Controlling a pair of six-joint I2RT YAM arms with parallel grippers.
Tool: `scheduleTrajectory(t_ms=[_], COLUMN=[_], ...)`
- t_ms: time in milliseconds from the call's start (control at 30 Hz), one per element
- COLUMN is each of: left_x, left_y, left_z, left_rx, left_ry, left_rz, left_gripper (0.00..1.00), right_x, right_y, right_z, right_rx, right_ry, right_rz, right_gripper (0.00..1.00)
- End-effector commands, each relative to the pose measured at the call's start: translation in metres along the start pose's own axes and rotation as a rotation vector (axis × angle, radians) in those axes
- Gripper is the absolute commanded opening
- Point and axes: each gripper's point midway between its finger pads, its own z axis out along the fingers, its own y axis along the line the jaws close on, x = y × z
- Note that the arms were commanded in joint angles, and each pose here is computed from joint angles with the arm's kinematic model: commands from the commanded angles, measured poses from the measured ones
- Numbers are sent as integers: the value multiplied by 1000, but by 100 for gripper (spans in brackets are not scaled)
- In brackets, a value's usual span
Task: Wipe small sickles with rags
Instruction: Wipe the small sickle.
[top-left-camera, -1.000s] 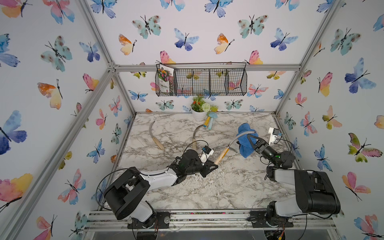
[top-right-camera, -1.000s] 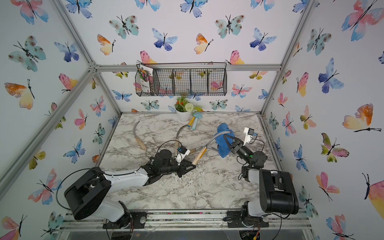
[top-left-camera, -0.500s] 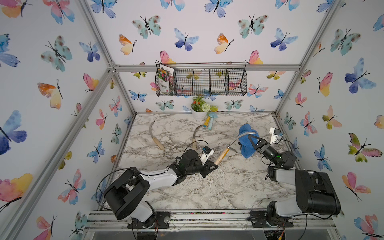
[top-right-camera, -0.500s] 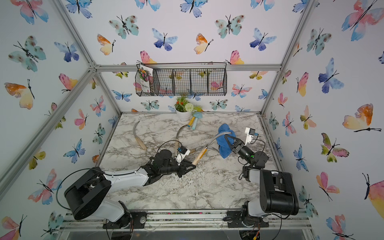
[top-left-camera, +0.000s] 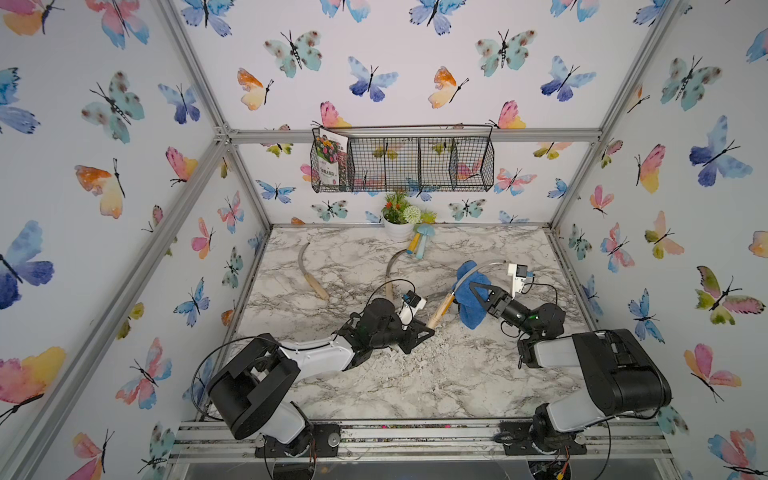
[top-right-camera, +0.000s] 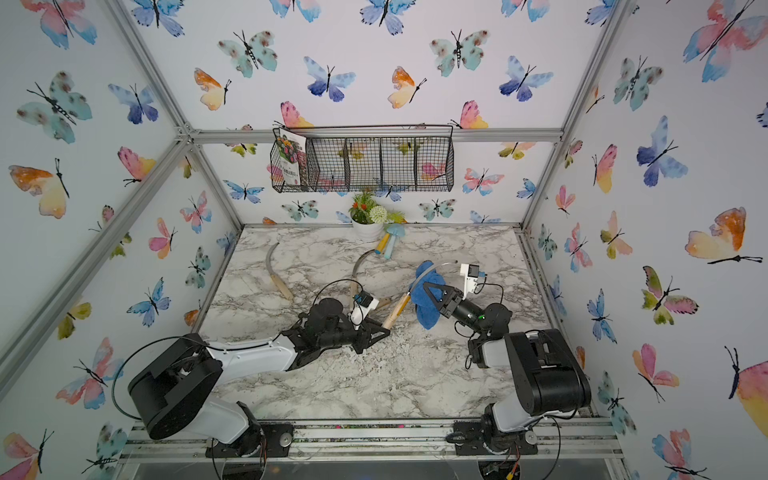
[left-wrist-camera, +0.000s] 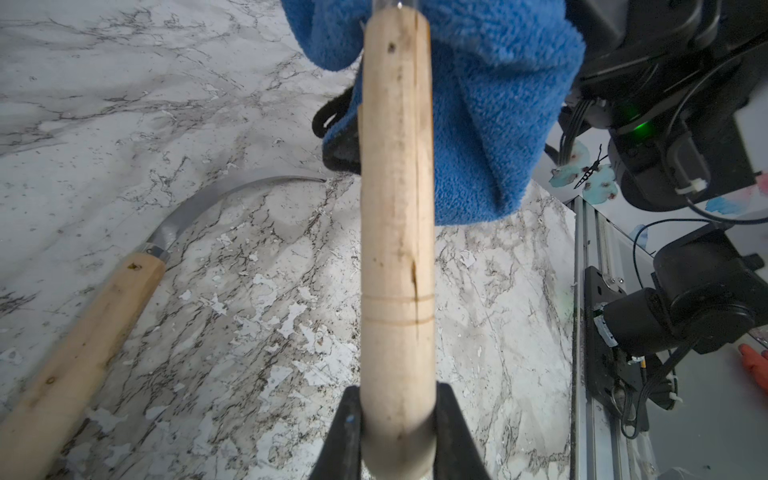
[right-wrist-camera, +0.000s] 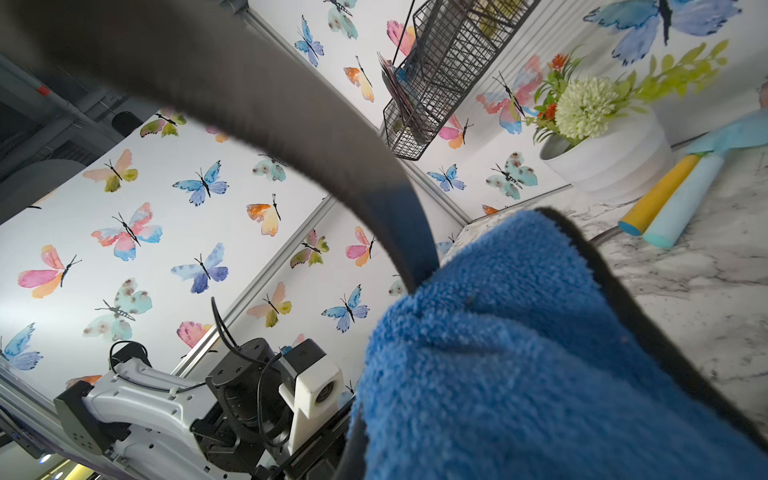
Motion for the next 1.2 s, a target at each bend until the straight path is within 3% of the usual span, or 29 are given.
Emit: scheduleTrajectory(t_ms=[0,233,367,500,867,1000,1167], left_x=[-14,-14,-14,-14,-15,-15,-15], left_y=[-6,-6,-6,-6,-7,-10,-12], left_z=[1,1,1,1,-1,-1,-3], left_rx=[26,24,26,27,34,49,60], left_ry=[-35,-37,-36,-37,-42,-44,-47], left_rz=[27,28,27,28,24,25,23], left_gripper=[0,0,0,0,0,0,0], right_x=[-36,-88,-101,-89,9,12,-16], right_y=[32,52,53,43,19,18,10], right_z=[4,-6,-11,-7,13,14,12], right_rx=[-72,-64,-44,-35,-72,-73,-24], right_ry=[-68,-128,-148,-95,42,40,-16], right_rz=[-160,-224,-243,-239,-174,-177,-191], right_gripper=[2,2,2,2,3,2,2])
